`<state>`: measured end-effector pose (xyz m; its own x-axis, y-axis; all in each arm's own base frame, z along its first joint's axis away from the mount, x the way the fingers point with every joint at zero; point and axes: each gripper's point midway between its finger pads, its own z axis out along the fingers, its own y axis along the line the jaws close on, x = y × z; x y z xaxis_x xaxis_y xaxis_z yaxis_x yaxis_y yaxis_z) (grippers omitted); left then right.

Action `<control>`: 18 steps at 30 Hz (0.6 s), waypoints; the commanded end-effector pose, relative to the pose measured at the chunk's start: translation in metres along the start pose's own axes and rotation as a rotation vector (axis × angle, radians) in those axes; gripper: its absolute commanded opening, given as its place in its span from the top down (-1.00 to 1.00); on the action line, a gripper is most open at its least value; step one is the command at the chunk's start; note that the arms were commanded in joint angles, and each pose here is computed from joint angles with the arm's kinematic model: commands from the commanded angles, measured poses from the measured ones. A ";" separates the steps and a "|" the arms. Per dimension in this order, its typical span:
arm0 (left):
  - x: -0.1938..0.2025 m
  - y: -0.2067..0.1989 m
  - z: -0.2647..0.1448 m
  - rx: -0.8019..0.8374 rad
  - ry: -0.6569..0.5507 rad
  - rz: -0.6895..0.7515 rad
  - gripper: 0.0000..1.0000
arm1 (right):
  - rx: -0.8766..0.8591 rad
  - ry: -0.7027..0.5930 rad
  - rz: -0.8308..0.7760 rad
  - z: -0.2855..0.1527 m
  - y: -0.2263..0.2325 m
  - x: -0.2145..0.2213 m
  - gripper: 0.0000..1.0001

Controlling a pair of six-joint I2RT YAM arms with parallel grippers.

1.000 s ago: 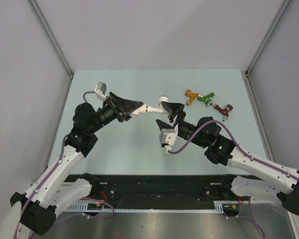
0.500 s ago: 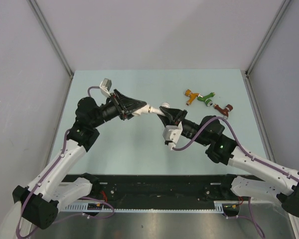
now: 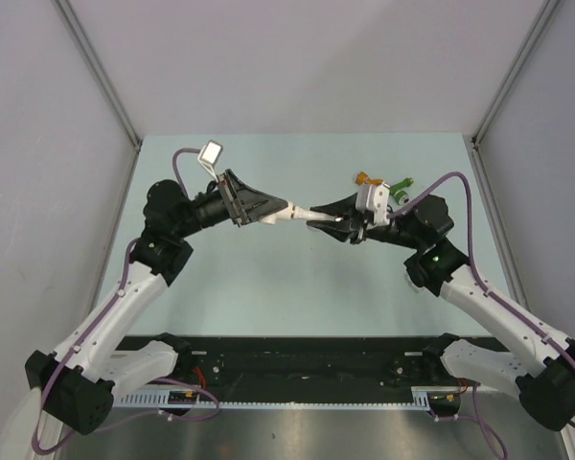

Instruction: Install the water faucets

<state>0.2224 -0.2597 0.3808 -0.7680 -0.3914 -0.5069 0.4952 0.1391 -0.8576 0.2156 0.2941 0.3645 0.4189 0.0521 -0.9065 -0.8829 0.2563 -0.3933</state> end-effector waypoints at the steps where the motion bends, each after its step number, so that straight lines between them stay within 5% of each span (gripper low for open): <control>1: -0.013 -0.052 -0.015 0.162 -0.060 0.378 1.00 | -0.187 -0.124 0.349 0.001 0.019 -0.038 1.00; 5: -0.010 -0.059 -0.024 0.187 -0.086 0.508 0.96 | -0.230 -0.164 0.493 0.005 0.018 -0.045 1.00; 18: -0.002 -0.054 -0.029 0.164 -0.057 0.574 0.14 | -0.236 -0.208 0.646 0.010 0.010 -0.050 1.00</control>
<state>0.1967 -0.2457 0.4040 -0.4431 -0.3331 -0.8323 0.8262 0.2086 -0.5234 0.1959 0.3120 0.3743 -0.2311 0.2532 -0.9394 -0.9729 -0.0703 0.2203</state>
